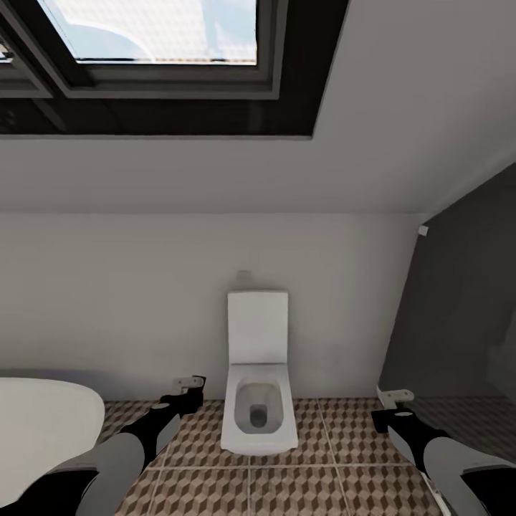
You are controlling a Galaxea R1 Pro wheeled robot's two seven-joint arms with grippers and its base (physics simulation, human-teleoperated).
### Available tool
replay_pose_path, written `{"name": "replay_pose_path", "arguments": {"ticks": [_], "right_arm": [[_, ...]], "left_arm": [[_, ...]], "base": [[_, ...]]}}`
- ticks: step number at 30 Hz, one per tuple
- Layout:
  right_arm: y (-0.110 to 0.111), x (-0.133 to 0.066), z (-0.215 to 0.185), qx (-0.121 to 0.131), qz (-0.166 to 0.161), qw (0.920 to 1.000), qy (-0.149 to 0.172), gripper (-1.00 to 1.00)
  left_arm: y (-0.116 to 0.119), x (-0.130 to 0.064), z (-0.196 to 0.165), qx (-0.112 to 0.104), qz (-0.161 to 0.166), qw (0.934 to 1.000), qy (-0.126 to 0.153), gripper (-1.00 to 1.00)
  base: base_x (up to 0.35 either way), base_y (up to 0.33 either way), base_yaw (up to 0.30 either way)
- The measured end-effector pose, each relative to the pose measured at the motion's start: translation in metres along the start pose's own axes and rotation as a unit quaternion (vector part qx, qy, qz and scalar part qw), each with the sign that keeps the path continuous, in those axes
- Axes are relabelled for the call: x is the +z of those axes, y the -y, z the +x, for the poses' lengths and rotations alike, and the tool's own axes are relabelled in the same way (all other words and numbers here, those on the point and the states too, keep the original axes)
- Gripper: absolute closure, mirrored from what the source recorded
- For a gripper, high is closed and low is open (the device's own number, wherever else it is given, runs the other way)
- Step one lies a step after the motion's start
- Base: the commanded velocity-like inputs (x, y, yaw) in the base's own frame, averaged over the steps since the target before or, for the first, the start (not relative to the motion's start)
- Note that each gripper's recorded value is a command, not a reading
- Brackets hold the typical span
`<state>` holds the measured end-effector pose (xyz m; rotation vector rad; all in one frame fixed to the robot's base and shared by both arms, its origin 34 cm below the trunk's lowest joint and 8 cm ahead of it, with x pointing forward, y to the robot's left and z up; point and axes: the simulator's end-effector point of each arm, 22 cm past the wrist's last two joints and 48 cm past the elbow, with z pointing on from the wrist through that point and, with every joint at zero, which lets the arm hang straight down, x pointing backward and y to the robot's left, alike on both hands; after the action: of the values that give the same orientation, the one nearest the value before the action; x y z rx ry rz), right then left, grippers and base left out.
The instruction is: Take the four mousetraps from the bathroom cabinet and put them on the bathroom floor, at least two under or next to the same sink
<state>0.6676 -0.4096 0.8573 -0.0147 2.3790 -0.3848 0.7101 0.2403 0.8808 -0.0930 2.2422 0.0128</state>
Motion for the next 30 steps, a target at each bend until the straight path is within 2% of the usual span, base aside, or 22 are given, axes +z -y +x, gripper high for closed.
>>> {"name": "replay_pose_path", "arguments": {"ticks": [23, 30], "right_arm": [[-0.0003, 0.0002, 0.0, 0.0, 0.0, 1.0, 0.0, 1.0], [-0.0079, -0.0004, -0.0009, 0.0, -0.005, 1.0, 0.001, 1.0]], "left_arm": [[0.0018, 0.0001, 0.0012, -0.003, 0.0, 1.0, -0.001, 1.0], [0.0017, 0.0001, 0.0016, -0.003, 0.0, 1.0, -0.002, 1.0]], "base": [[0.0, 0.0, -0.005], [0.0, 0.0, 0.0]]}}
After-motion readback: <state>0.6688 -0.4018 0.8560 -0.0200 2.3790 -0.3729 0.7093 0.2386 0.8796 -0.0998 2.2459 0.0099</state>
